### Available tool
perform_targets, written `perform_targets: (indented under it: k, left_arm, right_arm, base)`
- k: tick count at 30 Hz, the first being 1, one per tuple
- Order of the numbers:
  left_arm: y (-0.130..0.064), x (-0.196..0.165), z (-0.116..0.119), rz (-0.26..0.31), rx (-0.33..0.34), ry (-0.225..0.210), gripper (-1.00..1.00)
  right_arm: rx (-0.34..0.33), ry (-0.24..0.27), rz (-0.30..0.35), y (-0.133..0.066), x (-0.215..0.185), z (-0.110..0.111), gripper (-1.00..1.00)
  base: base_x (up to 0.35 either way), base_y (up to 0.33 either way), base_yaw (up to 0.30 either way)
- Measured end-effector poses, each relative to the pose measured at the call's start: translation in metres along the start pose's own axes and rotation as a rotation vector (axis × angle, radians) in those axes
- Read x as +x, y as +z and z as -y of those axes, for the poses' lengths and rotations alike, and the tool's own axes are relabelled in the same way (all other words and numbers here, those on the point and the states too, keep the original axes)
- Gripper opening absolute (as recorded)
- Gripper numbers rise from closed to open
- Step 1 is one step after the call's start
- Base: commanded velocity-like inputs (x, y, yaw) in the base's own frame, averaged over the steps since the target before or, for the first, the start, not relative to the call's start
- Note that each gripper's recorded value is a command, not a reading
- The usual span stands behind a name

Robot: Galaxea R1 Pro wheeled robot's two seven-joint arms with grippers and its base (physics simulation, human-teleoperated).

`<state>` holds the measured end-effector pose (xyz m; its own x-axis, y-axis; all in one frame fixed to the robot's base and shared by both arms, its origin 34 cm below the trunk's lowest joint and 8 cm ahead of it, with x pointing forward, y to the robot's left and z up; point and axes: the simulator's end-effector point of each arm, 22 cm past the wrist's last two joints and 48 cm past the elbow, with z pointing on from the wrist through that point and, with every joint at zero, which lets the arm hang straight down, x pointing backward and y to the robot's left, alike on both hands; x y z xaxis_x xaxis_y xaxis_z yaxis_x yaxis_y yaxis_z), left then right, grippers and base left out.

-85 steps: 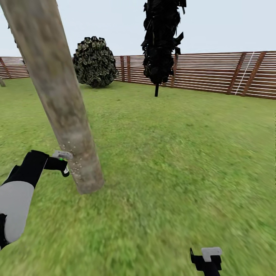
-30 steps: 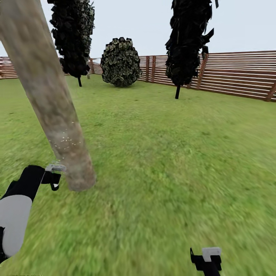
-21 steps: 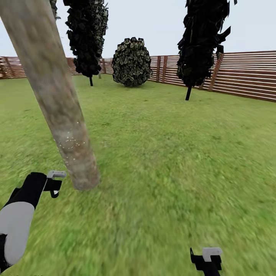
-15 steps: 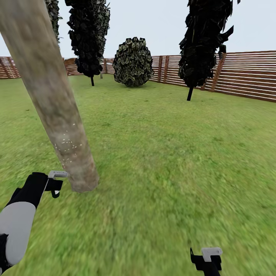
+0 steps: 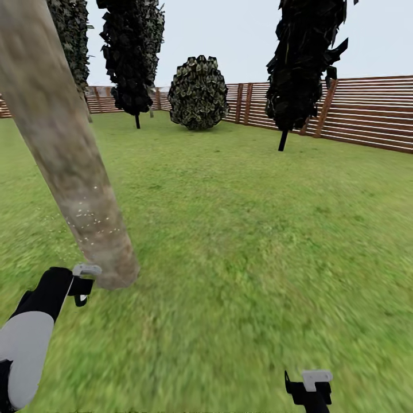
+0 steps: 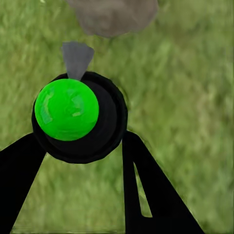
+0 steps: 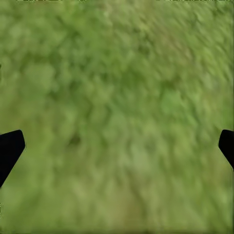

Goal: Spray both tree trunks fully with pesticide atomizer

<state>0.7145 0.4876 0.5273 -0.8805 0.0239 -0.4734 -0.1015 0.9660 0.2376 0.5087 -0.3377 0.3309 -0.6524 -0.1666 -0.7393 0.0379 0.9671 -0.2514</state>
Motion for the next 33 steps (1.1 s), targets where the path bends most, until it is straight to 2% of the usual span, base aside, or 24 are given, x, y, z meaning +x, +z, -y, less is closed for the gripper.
perform_targets:
  k: [2,5,9,12,15,16,20,25,33]
  left_arm:
    - [0.006,0.015,-0.004,-0.010,-0.008,-0.022,-1.00]
    - [0.014,0.025,0.002,-0.010,-0.002,-0.024,-1.00]
    - [0.024,0.039,0.035,-0.029,0.064,-0.066,-1.00]
    - [0.035,0.054,0.040,-0.028,0.038,-0.055,-1.00]
    - [0.043,0.071,0.031,-0.039,-0.041,-0.042,-1.00]
    - [0.044,0.072,0.030,-0.040,-0.047,-0.043,-1.00]
    - [0.045,0.073,0.031,-0.031,-0.053,-0.050,-1.00]
    - [0.045,0.071,0.046,-0.027,-0.033,-0.049,-1.00]
    - [0.045,0.074,0.036,-0.033,-0.053,-0.044,-1.00]
  right_arm:
    - [0.000,0.000,0.000,0.000,0.000,0.000,1.00]
    - [-0.003,0.000,-0.001,0.000,0.000,-0.002,1.00]
    - [-0.005,0.000,-0.003,-0.001,0.001,-0.003,1.00]
    - [-0.006,0.000,-0.003,-0.001,0.001,-0.003,1.00]
    - [-0.006,0.000,-0.003,-0.001,0.001,-0.003,1.00]
    - [-0.006,0.000,-0.003,-0.001,0.001,-0.003,1.00]
    - [-0.003,0.000,-0.003,-0.001,0.001,-0.002,1.00]
    - [-0.005,0.000,-0.002,-0.001,0.001,-0.003,1.00]
    - [-0.004,0.000,-0.002,-0.001,0.001,-0.003,1.00]
  base:
    - [-0.003,-0.003,0.252]
    - [-0.001,-0.001,0.271]
    - [0.000,0.000,0.180]
    - [0.006,0.000,0.023]
    - [0.142,-0.083,0.004]
    - [0.212,-0.141,0.001]
    - [0.235,-0.160,0.000]
    - [0.240,-0.163,0.000]
    - [0.240,-0.163,0.093]
